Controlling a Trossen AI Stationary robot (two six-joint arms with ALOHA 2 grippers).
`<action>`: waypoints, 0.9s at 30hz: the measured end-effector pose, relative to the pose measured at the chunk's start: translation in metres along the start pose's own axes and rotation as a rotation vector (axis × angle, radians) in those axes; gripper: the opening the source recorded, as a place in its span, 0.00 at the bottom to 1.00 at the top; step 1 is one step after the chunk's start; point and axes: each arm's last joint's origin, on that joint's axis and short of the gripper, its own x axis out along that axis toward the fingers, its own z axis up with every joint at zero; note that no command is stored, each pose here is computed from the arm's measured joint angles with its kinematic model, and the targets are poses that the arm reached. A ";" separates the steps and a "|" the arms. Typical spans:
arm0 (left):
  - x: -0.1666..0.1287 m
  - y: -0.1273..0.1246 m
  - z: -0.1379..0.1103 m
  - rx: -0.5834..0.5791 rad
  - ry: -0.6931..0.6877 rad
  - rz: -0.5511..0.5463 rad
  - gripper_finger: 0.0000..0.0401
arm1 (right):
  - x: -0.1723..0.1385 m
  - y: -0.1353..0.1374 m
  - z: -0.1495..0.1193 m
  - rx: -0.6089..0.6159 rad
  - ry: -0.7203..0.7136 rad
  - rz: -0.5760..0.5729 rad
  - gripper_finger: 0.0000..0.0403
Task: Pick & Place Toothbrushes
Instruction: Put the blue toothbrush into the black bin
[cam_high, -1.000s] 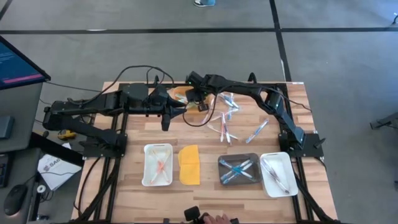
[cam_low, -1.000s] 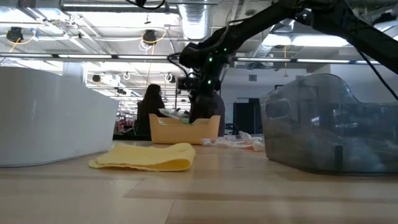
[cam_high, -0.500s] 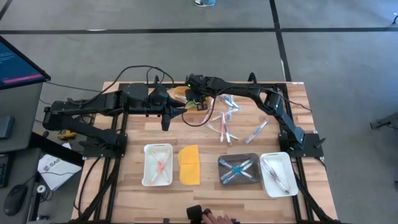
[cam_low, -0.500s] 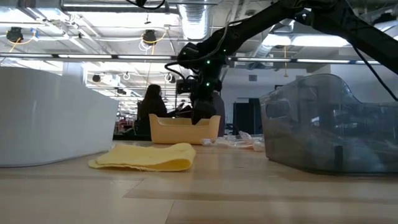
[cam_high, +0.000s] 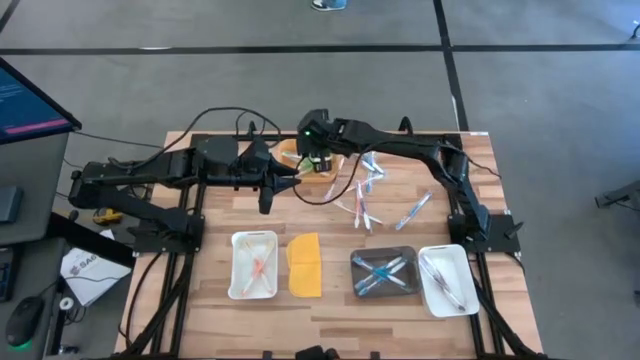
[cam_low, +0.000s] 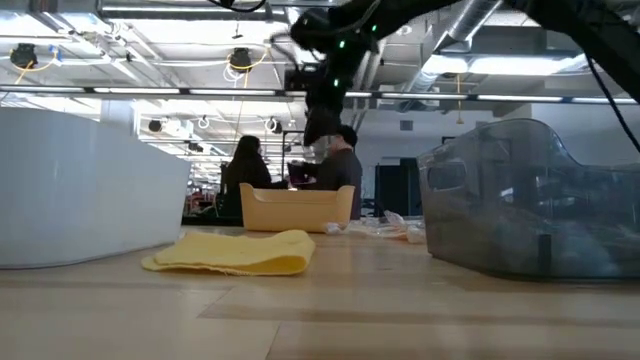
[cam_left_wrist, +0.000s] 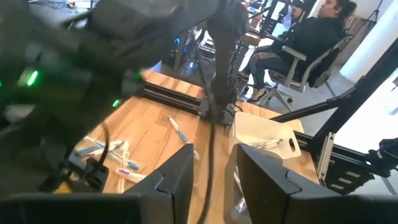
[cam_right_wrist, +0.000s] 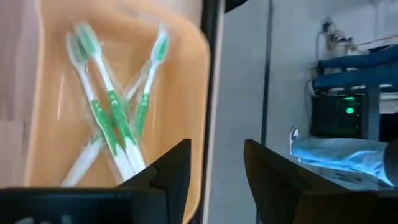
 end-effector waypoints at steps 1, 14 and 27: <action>0.000 0.000 0.000 0.000 0.000 0.000 0.29 | -0.008 -0.003 0.001 0.034 -0.010 -0.008 0.34; 0.000 -0.001 0.003 -0.010 -0.034 -0.009 0.29 | -0.088 -0.009 -0.028 0.373 0.122 0.202 0.32; 0.016 -0.004 0.007 -0.093 -0.099 -0.030 0.29 | -0.104 -0.009 -0.079 0.381 0.225 0.583 0.40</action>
